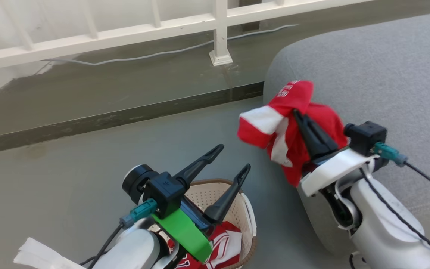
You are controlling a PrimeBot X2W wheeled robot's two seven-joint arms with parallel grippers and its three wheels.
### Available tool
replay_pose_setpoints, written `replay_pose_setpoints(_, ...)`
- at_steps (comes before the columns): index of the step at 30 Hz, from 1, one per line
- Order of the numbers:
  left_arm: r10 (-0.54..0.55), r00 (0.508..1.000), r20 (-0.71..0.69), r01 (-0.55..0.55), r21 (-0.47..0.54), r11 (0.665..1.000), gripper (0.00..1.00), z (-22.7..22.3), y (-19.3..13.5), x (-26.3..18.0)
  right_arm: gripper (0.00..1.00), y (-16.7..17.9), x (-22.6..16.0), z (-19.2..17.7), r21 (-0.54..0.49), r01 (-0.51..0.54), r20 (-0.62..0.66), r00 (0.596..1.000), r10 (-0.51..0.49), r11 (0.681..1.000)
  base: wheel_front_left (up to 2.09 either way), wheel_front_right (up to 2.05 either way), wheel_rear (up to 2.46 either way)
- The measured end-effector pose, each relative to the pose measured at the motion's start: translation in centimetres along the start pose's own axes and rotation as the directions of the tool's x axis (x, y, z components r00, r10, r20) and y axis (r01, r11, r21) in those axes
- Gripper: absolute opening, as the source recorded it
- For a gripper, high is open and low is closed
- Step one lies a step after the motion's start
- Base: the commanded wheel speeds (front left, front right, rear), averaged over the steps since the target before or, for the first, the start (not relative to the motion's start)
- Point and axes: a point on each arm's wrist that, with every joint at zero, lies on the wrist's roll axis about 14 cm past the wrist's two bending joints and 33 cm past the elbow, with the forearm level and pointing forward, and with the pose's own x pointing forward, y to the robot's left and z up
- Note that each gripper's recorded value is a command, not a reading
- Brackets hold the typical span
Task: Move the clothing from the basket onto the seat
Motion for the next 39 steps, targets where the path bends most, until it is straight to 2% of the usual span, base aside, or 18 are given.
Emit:
replay_pose_setpoints(1, -0.018, 1.000, -0.013, 0.018, -0.007, 1.000, 1.00, -0.4, -0.4, 0.2, 0.00, -1.5, -0.1, 0.5, -0.009, 0.045, 0.012, 0.999, -0.045, 0.999, 0.00, 0.00, 0.00)
replay_pose_setpoints(6, -0.051, 0.998, -0.035, 0.049, -0.035, 0.998, 1.00, -1.3, -1.1, 0.8, 0.00, -4.8, -1.0, 0.8, -0.025, 0.145, 0.017, 0.989, -0.145, 0.989, 0.00, 0.00, 0.00)
replay_pose_setpoints(17, -0.137, 0.985, -0.106, 0.131, -0.060, 0.990, 1.00, -3.9, -1.7, 1.9, 0.00, -10.3, -3.3, 2.1, -0.017, 0.334, 0.057, 0.941, -0.333, 0.942, 0.00, 0.00, 0.00)
replay_pose_setpoints(30, -0.236, 0.961, -0.146, 0.216, -0.138, 0.967, 1.00, -6.5, -2.2, 3.7, 0.00, -17.2, -6.9, 4.0, -0.032, 0.550, 0.104, 0.832, -0.545, 0.834, 0.00, 0.00, 0.00)
replay_pose_setpoints(39, -0.286, 0.948, -0.143, 0.258, -0.184, 0.948, 1.00, -7.7, -2.2, 4.8, 0.00, -21.4, -6.0, 7.1, -0.086, 0.614, 0.172, 0.785, -0.595, 0.785, 0.00, 0.00, 0.00)
